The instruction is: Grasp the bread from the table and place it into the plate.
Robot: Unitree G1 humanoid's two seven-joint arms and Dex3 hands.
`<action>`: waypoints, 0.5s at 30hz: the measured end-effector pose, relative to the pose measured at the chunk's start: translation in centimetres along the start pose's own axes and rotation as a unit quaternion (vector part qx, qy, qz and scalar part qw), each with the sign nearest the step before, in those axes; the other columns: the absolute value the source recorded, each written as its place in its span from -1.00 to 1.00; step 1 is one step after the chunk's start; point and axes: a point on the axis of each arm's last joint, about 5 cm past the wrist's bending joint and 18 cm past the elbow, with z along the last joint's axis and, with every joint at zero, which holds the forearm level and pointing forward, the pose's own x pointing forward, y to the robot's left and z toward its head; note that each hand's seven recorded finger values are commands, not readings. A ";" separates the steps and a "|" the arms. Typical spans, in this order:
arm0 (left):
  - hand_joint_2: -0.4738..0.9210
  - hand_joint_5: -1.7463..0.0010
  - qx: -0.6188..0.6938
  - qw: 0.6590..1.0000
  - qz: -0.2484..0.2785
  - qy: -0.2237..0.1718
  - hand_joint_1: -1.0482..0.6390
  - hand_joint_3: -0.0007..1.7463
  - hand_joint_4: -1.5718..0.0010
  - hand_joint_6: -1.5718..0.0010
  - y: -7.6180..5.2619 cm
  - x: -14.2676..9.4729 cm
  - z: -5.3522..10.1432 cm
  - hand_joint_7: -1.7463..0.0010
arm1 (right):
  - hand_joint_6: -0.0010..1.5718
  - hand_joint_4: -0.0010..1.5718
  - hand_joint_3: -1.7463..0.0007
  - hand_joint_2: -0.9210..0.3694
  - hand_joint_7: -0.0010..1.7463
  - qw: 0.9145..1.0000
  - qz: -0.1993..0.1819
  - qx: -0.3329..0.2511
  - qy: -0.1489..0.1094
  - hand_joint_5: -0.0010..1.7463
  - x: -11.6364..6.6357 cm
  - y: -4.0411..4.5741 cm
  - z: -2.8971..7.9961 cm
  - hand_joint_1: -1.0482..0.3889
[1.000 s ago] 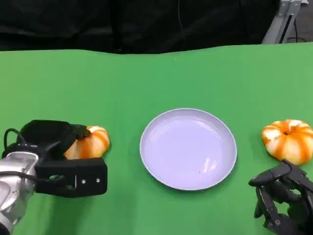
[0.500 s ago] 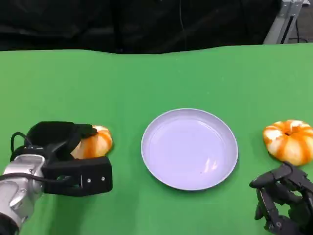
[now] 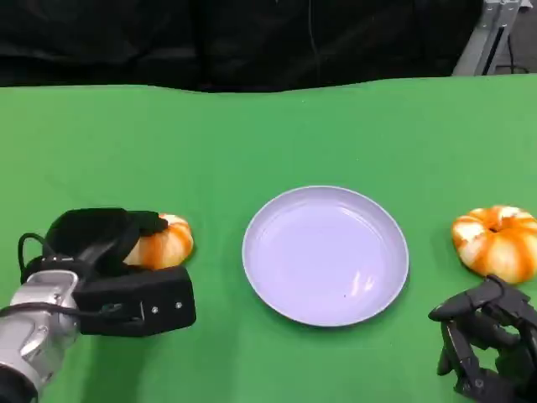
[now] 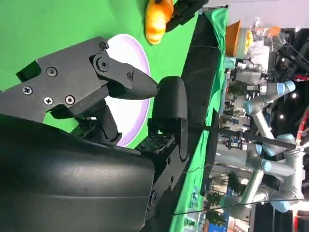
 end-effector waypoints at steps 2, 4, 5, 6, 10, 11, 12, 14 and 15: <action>0.96 0.73 -0.001 1.000 0.002 0.000 0.19 -0.62 -0.38 -0.35 0.0 0.0 0.0 0.87 | 0.00 0.03 -0.02 -0.67 0.60 1.000 0.000 0.000 0.000 0.94 0.0 0.00 0.0 0.26; 0.72 -0.64 -0.017 1.000 0.024 0.000 0.24 -0.24 -0.09 0.06 -0.2 -0.1 -0.1 -0.52 | 0.00 0.04 -0.03 -0.67 0.61 1.000 0.000 0.000 -0.001 0.93 0.0 0.01 0.1 0.25; 0.69 -0.81 -0.035 0.998 0.059 -0.008 0.24 -0.18 -0.04 0.14 -0.4 -0.3 0.0 -0.76 | 0.00 0.04 -0.03 -0.66 0.61 1.000 0.000 0.000 0.000 0.93 0.0 0.00 0.0 0.25; 0.65 -0.90 -0.048 0.995 0.088 -0.018 0.24 -0.16 -0.02 0.19 -0.4 -0.4 0.1 -0.88 | 0.00 0.04 -0.03 -0.66 0.61 1.000 0.000 0.000 0.000 0.93 0.0 0.00 0.0 0.25; 0.49 -1.00 -0.070 0.983 0.160 -0.060 0.28 -0.01 0.00 0.20 0.7 -0.2 0.8 -0.99 | 0.01 0.05 -0.02 -0.67 0.61 1.000 0.000 -0.001 0.001 0.93 0.1 0.01 0.0 0.25; 0.47 -1.00 -0.074 0.980 0.170 -0.068 0.28 0.02 0.00 0.20 1.0 -0.2 1.0 -1.00 | 0.01 0.05 -0.03 -0.67 0.61 1.000 -0.001 -0.001 0.003 0.93 0.1 0.02 0.0 0.26; 0.44 -1.00 -0.078 0.978 0.178 -0.075 0.28 0.06 0.00 0.19 1.3 -0.2 1.2 -1.00 | 0.00 0.05 -0.03 -0.67 0.61 1.000 -0.001 -0.001 0.006 0.93 0.1 0.02 0.0 0.26; 0.41 -1.00 -0.081 0.974 0.194 -0.087 0.28 0.11 0.00 0.18 1.9 -0.1 1.6 -1.00 | 0.00 0.05 -0.03 -0.67 0.62 1.000 -0.001 -0.001 0.006 0.94 0.1 0.02 0.0 0.26; 0.42 -1.00 -0.082 0.972 0.201 -0.093 0.27 0.13 -0.01 0.17 2.2 -0.1 1.8 -1.00 | 0.00 0.05 -0.03 -0.67 0.62 1.000 -0.001 -0.001 0.006 0.94 0.1 0.02 0.0 0.26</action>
